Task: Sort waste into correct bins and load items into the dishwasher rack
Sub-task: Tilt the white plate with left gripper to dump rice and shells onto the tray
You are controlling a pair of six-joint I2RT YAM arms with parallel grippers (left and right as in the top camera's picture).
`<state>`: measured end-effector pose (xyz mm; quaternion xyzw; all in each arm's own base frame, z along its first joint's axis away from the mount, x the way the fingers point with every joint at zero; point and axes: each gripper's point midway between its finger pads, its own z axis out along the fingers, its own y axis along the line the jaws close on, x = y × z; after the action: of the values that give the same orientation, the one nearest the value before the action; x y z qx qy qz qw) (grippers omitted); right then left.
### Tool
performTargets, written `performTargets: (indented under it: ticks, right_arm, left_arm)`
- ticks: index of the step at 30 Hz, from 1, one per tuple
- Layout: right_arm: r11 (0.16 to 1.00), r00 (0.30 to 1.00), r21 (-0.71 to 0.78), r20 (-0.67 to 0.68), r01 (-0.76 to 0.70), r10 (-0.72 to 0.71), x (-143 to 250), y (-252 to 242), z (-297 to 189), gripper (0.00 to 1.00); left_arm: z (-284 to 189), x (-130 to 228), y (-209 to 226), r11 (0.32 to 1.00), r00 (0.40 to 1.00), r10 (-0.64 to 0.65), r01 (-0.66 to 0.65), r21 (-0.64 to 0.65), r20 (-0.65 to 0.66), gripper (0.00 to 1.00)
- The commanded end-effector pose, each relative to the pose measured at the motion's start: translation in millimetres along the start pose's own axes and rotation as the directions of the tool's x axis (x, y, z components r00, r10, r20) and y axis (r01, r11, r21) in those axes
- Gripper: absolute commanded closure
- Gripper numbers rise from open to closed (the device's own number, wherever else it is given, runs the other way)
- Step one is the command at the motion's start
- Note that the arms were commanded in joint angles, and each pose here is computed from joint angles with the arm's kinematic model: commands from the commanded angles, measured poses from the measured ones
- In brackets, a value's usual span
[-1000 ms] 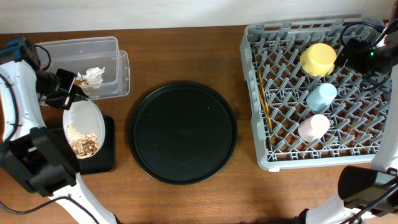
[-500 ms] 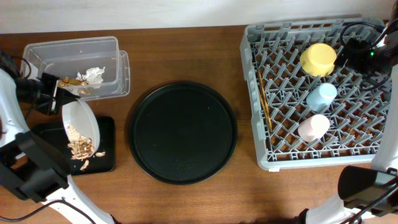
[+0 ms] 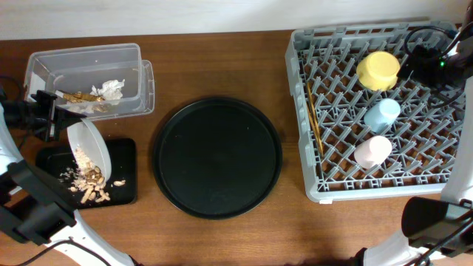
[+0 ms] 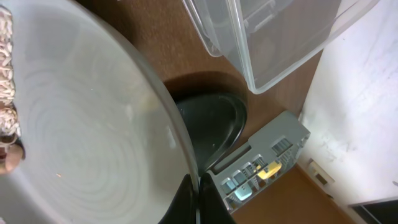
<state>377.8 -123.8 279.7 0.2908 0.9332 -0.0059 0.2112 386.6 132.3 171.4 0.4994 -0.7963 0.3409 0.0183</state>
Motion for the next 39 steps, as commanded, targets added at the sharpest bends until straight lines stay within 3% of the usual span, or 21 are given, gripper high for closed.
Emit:
performTargets:
  ticks: [1,18,22,28,30,33,39]
  right_arm:
    - [1.000,1.000,0.005,0.002,-0.009,0.009,-1.8,-0.7,1.2,0.02]
    - [1.000,1.000,0.005,0.002,-0.009,0.009,-1.8,-0.7,1.2,0.02]
    - [1.000,1.000,0.005,0.002,-0.009,0.009,-1.8,-0.7,1.2,0.02]
    - [1.000,1.000,0.005,0.002,-0.008,0.008,-1.8,-0.7,1.2,0.02]
    - [1.000,1.000,0.005,0.002,-0.009,0.009,-1.8,-0.7,1.2,0.01]
    - [1.000,1.000,0.005,0.002,-0.009,0.009,-1.8,-0.7,1.2,0.02]
    - [1.000,1.000,0.005,0.002,-0.009,0.009,-1.8,-0.7,1.2,0.02]
  left_arm:
    - [-18.8,13.6,-16.5,0.997,0.998,0.056,-0.057,0.061,0.022,1.00]
    - [-40.3,3.8,-15.2,0.978,0.997,0.076,-0.079,0.193,0.024,1.00]
    - [-48.9,6.5,-23.2,0.951,0.990,0.138,-0.138,0.276,0.021,1.00]
    - [-55.3,8.1,-16.4,0.946,0.990,0.139,-0.136,0.294,0.011,1.00]
    - [-57.3,-2.7,-22.7,0.927,0.979,0.193,-0.204,0.316,0.067,1.00]
    - [-56.1,9.5,-19.8,0.927,0.984,0.177,-0.171,0.334,0.012,1.00]
    - [-56.1,8.2,-18.2,0.925,0.979,0.200,-0.197,0.326,0.024,1.00]
